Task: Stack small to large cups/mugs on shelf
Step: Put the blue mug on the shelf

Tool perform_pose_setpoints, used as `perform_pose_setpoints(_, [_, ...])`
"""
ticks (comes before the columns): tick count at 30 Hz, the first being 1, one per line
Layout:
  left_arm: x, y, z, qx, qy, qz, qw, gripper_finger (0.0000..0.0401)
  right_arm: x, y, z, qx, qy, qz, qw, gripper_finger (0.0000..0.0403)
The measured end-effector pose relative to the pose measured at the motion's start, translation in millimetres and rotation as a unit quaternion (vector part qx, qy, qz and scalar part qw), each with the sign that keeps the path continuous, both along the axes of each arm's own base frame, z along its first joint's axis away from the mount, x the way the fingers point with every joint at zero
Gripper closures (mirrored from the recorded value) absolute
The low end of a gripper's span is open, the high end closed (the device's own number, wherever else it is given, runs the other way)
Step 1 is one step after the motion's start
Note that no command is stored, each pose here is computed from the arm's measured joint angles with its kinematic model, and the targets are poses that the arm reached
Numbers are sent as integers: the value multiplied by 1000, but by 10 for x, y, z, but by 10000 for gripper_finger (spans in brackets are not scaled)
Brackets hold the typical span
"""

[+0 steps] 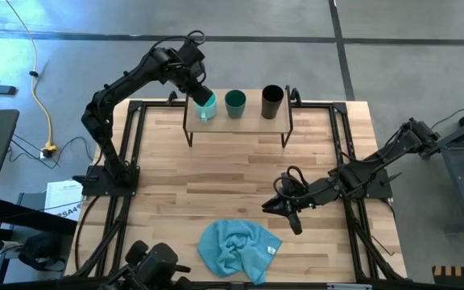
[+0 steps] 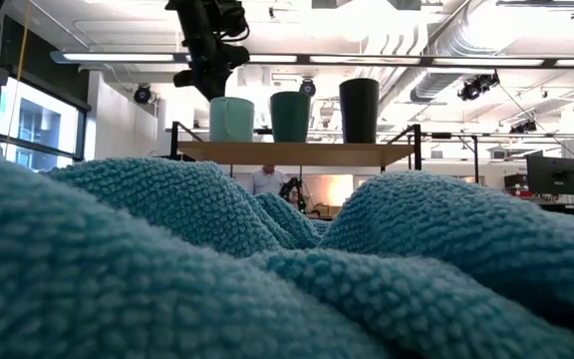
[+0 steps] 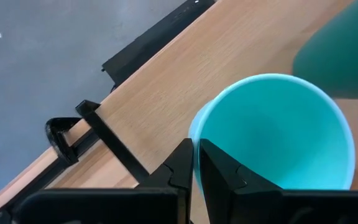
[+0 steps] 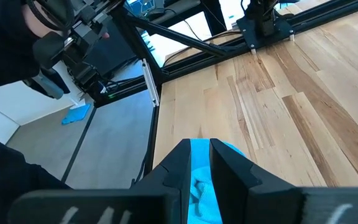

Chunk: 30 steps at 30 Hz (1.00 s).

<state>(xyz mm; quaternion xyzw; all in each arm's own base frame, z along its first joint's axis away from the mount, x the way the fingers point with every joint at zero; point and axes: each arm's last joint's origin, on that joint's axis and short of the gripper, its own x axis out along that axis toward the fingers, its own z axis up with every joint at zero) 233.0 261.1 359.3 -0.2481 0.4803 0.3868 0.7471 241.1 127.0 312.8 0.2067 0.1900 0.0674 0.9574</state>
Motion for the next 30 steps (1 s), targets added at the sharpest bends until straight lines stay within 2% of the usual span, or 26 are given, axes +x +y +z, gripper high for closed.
perform_pose_setpoints(10, [15,11,7,2,-13,0,1000,384,0,0,0,1,0,0,1000,353])
perform_pose_setpoints(30, [-9,-2,-4,-1,5,17,1000,384,0,0,0,-2,0,1,1000,353])
